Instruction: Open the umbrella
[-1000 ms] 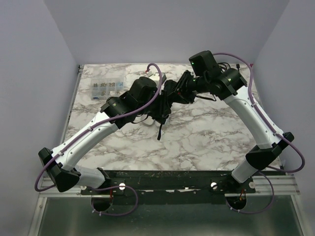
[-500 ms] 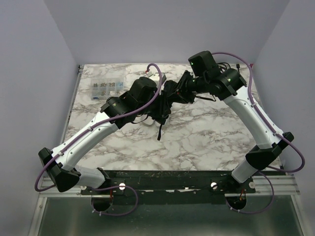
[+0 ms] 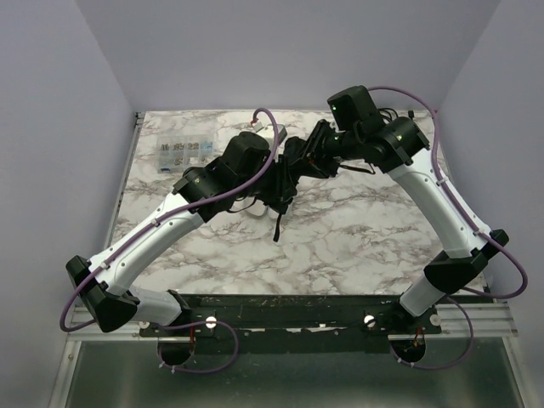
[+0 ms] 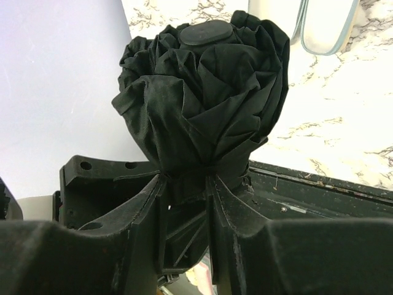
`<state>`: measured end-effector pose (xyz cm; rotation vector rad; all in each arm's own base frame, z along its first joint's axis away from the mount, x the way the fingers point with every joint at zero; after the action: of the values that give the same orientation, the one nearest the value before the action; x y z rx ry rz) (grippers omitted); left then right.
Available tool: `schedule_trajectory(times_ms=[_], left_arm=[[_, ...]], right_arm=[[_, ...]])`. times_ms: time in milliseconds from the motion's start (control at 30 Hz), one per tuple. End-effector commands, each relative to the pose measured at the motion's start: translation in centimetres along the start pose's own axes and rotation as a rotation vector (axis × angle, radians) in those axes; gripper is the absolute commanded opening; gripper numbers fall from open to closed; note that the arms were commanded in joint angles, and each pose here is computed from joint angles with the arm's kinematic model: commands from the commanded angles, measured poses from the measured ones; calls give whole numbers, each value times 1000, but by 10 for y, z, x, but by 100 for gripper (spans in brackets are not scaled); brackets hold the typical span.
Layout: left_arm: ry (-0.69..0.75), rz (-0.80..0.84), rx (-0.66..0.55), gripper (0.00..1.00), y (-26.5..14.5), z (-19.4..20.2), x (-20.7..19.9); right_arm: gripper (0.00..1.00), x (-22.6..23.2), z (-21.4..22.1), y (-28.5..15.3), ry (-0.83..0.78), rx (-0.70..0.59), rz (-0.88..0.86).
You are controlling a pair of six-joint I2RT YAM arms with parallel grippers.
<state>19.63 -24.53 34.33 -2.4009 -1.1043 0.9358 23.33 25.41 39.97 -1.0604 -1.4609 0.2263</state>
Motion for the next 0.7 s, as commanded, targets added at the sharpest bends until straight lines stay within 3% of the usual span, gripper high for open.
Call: schedule_trajectory(times_ms=[0,200,333,367,400,667], left_arm=[[23,102,-139,0,-22,-26,-18],[47,75,-125,0,-20,-21,-19],[58,43,-121,0,-18,-17,-18],[65,34,-120,0,-18,-17,-18],[66,28,-120,0,-18,-17,-17],[59,33,-148,0,-33,-26,-20]], right_arm=[[32,-1,-5,-8,-17,-53,33],[30,2,-4,-15,-16,-51,15],[23,1,-3,-17,-18,-46,16],[17,0,-3,-18,-20,-45,18],[1,-1,-3,-18,-21,-46,22],[1,-19,1,-30,-29,-89,79]])
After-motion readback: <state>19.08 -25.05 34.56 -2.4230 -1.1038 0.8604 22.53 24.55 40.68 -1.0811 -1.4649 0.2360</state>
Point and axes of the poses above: each gripper's point midway between its finger pads, its own y axis out along the fingers, its own x axis along the line the jaws close on, z = x × y, the point moved 8 cm from there along -y, back along the fingers, and after that the axes turned 1 degree about y, right-handed, at the moved point
